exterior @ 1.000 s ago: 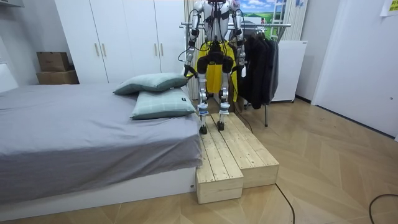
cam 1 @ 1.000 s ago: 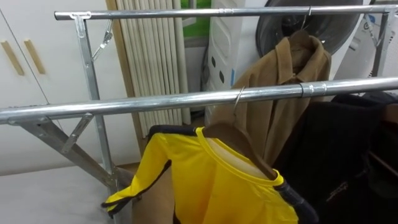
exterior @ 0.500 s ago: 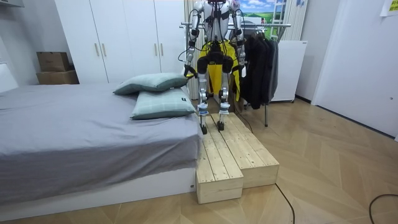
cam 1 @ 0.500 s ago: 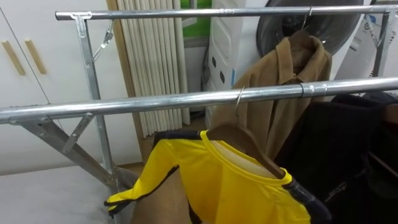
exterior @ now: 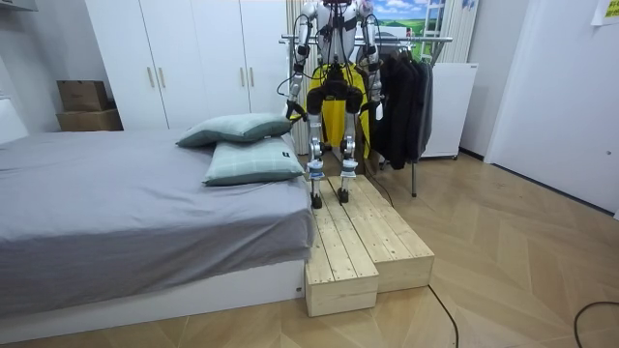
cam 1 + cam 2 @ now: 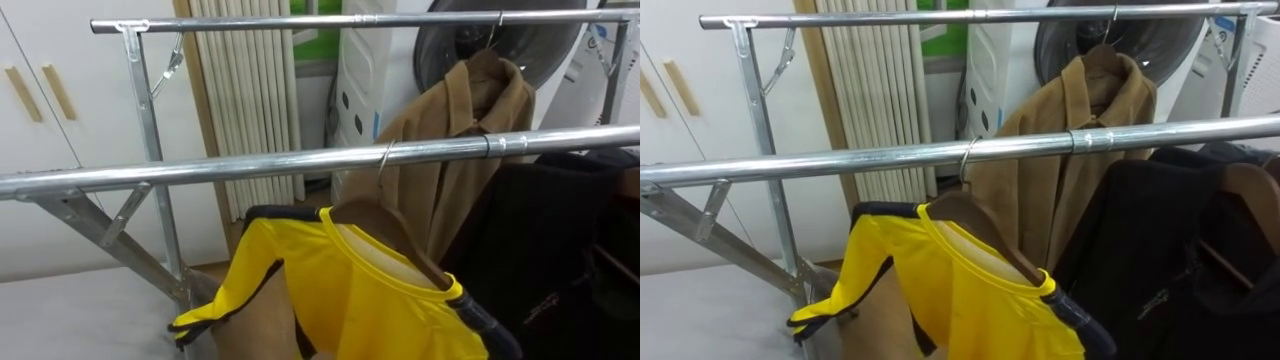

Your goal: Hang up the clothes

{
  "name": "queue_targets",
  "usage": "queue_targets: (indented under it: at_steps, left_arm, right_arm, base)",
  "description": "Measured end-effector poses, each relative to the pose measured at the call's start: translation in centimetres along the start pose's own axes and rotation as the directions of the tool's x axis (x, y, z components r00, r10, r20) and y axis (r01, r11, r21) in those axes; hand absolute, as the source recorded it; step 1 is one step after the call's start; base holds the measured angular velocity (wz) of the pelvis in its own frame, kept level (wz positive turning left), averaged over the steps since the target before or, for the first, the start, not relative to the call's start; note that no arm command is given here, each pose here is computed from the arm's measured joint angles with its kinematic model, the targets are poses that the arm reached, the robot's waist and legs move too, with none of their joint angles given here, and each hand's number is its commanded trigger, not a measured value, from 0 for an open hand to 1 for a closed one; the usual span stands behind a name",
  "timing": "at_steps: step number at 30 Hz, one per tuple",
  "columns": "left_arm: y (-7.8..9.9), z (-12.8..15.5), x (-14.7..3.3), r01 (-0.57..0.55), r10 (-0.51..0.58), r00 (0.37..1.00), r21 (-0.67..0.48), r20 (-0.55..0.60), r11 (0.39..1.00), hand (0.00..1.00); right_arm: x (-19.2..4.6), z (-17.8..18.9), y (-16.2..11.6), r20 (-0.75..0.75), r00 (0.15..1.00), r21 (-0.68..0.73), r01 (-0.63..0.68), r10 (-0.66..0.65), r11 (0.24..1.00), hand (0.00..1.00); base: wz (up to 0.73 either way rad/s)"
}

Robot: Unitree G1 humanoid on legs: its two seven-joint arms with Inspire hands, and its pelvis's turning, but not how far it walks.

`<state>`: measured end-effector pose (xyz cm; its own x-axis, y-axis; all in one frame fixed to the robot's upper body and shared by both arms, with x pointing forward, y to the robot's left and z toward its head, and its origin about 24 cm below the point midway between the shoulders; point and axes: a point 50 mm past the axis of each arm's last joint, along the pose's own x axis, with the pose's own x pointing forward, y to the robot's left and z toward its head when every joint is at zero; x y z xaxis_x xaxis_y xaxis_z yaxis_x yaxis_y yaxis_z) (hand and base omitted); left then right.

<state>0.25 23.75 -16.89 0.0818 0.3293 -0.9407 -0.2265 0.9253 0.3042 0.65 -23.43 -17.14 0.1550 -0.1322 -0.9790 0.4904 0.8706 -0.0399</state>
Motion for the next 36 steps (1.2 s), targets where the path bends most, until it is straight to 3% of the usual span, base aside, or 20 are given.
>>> queue_targets:
  at_steps: [36]
  left_arm:
    - [0.1,-0.3,-0.1,-0.006,0.006,1.000,0.018,0.009,1.000,0.00]
  right_arm:
    - [0.1,1.3,0.4,0.041,0.999,-0.091,-0.020,0.023,0.996,0.00]
  base:
    - [0.03]
